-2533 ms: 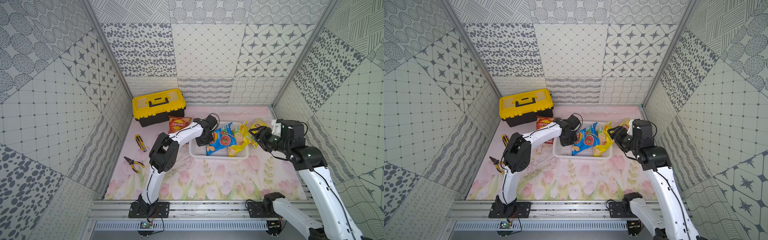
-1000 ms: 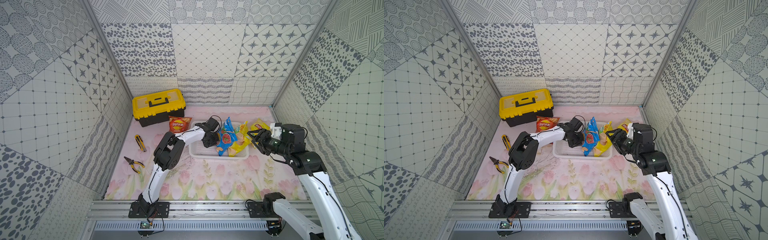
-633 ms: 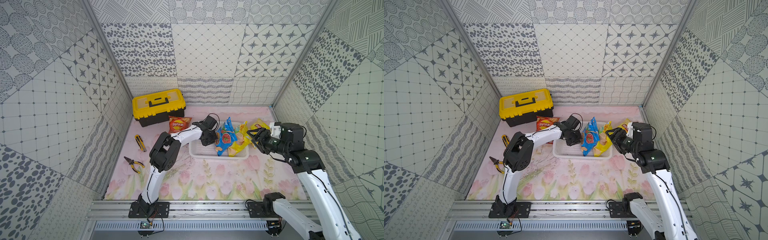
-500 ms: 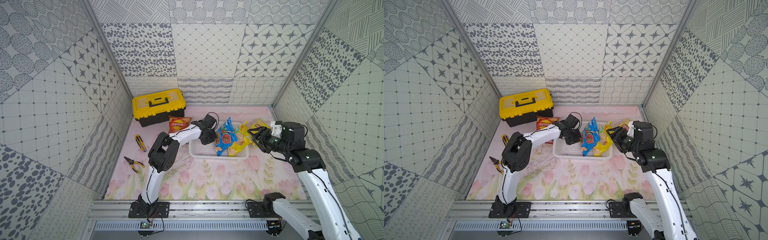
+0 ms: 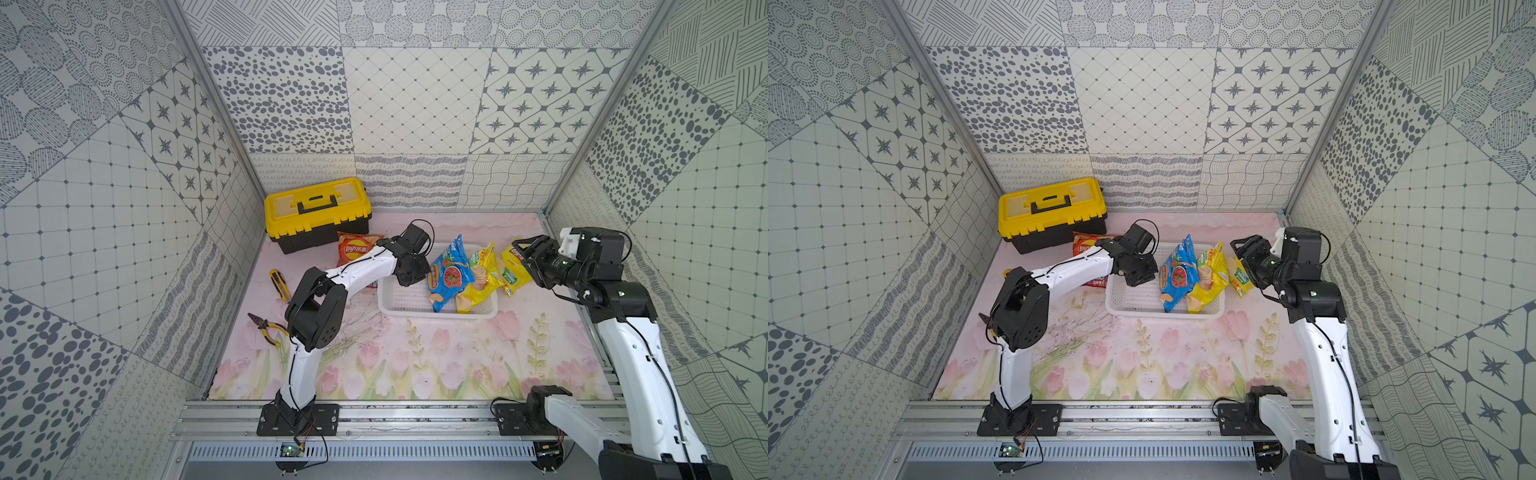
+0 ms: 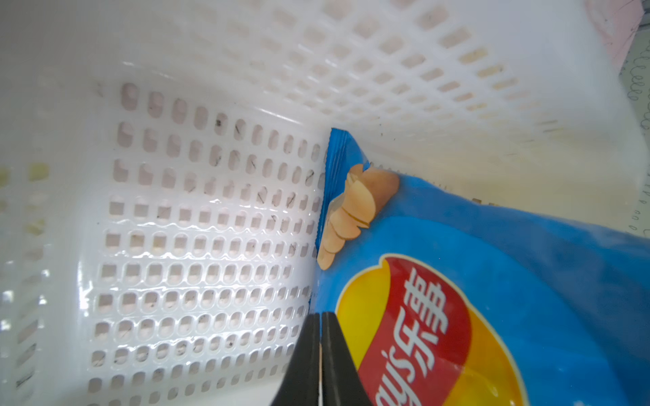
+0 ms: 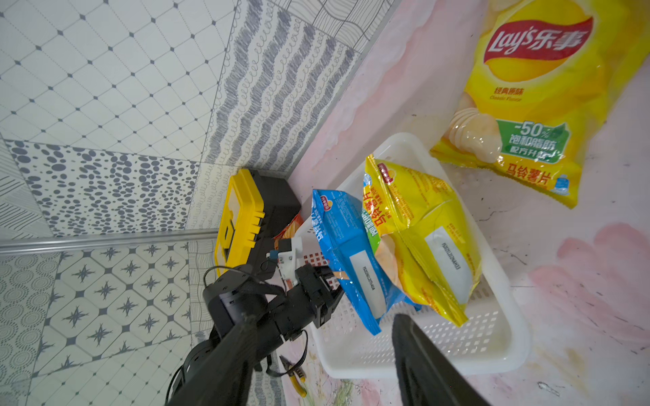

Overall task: Put the potato chips into the basket
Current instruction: Place the potato chip in the basket, then pick up the potato chip from the center of the board.

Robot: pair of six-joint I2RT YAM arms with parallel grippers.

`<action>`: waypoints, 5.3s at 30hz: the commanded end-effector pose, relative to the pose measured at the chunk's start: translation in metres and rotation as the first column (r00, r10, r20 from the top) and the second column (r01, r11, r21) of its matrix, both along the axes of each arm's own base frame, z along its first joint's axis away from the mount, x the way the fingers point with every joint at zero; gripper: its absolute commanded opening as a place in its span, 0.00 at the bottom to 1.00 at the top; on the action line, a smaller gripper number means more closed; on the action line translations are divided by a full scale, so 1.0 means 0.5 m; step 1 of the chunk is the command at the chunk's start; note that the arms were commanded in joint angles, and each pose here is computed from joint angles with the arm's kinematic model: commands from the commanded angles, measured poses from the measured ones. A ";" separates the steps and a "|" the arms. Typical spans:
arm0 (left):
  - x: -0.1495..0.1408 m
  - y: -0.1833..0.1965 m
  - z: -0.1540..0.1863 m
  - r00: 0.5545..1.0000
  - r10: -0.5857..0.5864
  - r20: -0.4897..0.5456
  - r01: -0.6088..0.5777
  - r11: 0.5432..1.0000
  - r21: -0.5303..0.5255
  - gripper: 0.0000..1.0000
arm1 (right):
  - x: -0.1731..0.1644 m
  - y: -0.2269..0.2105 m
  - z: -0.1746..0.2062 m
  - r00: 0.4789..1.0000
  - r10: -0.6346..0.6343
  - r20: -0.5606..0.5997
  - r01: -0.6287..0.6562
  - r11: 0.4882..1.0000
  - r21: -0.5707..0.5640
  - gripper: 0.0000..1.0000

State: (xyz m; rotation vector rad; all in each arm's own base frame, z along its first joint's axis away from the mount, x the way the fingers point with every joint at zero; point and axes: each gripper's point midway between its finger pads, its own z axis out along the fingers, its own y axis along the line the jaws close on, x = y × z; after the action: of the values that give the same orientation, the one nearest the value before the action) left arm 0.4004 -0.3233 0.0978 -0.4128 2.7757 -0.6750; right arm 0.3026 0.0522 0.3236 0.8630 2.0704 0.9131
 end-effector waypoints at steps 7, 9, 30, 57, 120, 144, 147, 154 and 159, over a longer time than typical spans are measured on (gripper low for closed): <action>-0.040 0.057 0.179 0.991 -0.002 0.136 0.010 0.998 -0.056 0.13 | 0.075 -0.151 -0.047 0.950 -0.309 0.034 0.311 0.948 -0.065 0.71; -0.059 0.067 0.217 0.986 -0.013 0.168 0.026 0.997 -0.076 0.16 | 0.099 -0.172 -0.086 0.940 -0.342 0.007 0.342 0.940 -0.009 0.71; -0.235 0.166 0.378 0.955 -0.003 0.297 0.076 0.969 -0.234 0.51 | 0.224 -0.434 -0.317 0.828 -0.521 -0.209 0.555 0.816 0.164 0.67; -0.231 0.182 0.313 0.973 0.086 0.214 -0.023 0.960 -0.280 0.55 | 0.307 -0.488 -0.492 0.805 -0.446 -0.392 0.499 0.866 0.039 0.58; -0.244 0.143 0.290 0.997 0.012 0.082 0.014 0.951 -0.310 0.54 | 0.275 -0.448 -0.257 0.765 -0.644 0.016 0.603 0.725 0.333 0.00; -0.253 0.121 0.318 0.992 -0.060 0.109 0.095 0.931 -0.352 0.53 | -0.076 -0.333 -0.082 0.666 -0.737 0.114 0.682 0.663 0.307 0.00; -0.253 0.120 0.320 0.991 -0.065 0.114 0.101 0.930 -0.354 0.53 | -0.099 -0.312 -0.064 0.678 -0.725 0.122 0.666 0.676 0.314 0.00; -0.259 0.119 0.317 0.991 -0.075 0.113 0.112 0.927 -0.359 0.53 | -0.168 -0.275 -0.020 0.674 -0.724 0.146 0.664 0.681 0.310 0.00; -0.263 0.118 0.320 0.990 -0.081 0.115 0.118 0.923 -0.365 0.53 | -0.216 -0.251 0.001 0.663 -0.733 0.149 0.667 0.670 0.325 0.00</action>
State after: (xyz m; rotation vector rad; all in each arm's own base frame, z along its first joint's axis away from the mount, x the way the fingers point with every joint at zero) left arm 0.2721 -0.2616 0.2506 -0.3698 2.6018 -1.1821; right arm 0.2075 -0.0779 0.3197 1.4398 1.2164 0.7867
